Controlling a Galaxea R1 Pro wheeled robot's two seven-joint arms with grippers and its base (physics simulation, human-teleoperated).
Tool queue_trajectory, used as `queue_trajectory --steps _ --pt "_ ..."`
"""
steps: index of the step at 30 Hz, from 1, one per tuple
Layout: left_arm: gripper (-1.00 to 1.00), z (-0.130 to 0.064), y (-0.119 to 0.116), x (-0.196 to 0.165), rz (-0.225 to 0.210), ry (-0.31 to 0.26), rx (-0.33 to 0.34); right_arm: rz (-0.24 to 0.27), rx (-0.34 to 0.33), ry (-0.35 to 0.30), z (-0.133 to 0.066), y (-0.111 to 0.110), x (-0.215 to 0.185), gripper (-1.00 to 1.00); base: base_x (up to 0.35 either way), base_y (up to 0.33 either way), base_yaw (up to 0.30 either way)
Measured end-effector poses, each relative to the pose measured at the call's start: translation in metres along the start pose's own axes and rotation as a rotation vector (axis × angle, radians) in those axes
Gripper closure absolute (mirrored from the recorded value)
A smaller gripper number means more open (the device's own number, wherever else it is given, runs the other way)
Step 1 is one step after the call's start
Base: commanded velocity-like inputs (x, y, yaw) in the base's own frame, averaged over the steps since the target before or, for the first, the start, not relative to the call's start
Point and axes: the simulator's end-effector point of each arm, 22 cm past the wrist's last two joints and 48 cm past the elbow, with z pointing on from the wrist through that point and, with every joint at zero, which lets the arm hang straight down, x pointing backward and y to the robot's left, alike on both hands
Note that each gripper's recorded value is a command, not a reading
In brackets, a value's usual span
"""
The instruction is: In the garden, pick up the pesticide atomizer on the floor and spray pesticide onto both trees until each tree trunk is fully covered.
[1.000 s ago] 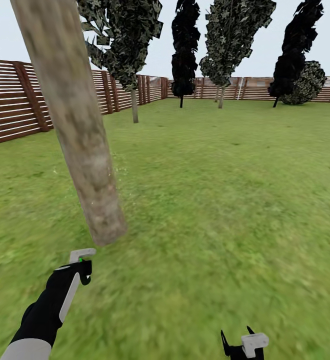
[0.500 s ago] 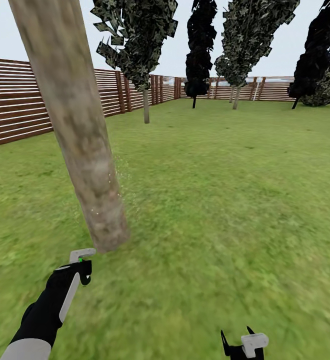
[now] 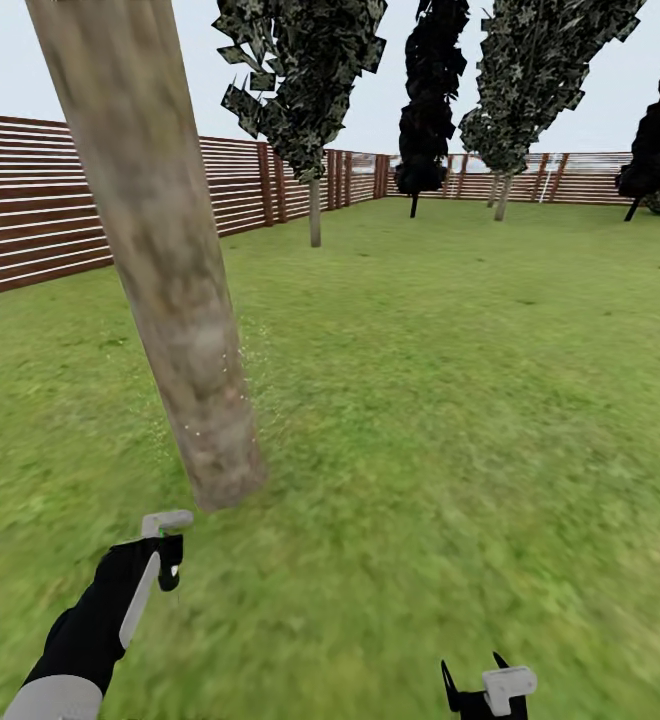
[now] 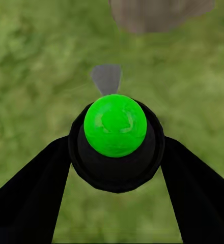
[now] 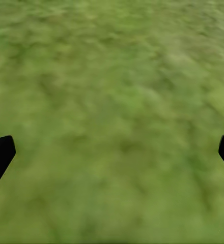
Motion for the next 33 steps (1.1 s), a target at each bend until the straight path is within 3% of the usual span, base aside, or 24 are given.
queue_trajectory --steps 2,4,6,8,16,20,21,29,32,33 --pt "1.0 0.018 -0.005 0.053 0.019 0.156 0.001 0.0 0.0 0.0 0.0 0.0 0.0 -1.0 0.0 0.0 0.002" --pt "1.0 0.02 -0.018 0.032 0.027 0.146 0.016 -0.001 0.001 0.0 0.0 -0.001 0.0 -1.0 0.0 0.0 0.0" --pt "1.0 0.018 -0.034 0.027 0.12 0.13 0.024 0.0 0.0 0.0 0.0 0.0 0.0 -1.0 0.053 0.0 0.0" --pt "1.0 0.017 -0.038 0.027 0.148 0.126 0.022 0.0 0.0 0.0 0.0 0.0 0.0 -1.0 0.244 0.0 0.002" --pt "1.0 0.017 -0.038 0.022 0.118 0.116 0.029 0.0 -0.001 0.0 0.0 0.0 0.0 -1.0 0.28 -0.104 0.216" --pt "1.0 0.021 -0.02 0.029 0.004 0.141 0.039 0.001 0.0 0.0 0.0 0.0 0.0 -1.0 0.122 -0.07 0.089" --pt "1.0 0.022 -0.019 0.029 -0.004 0.141 0.04 0.0 0.0 0.0 0.0 0.0 0.0 -1.0 0.008 -0.004 0.005" --pt "1.0 0.015 -0.053 0.025 -0.009 0.14 0.092 0.0 0.0 0.0 0.0 0.0 0.0 -1.0 0.001 0.0 0.0" --pt "1.0 0.016 -0.041 0.023 -0.001 0.138 0.071 0.0 0.0 0.0 0.0 0.0 0.0 -1.0 0.0 0.0 0.0" --pt "1.0 0.018 -0.027 0.019 0.001 0.133 0.05 0.0 -0.001 0.0 0.0 0.0 0.0 -1.0 0.0 0.0 0.0"
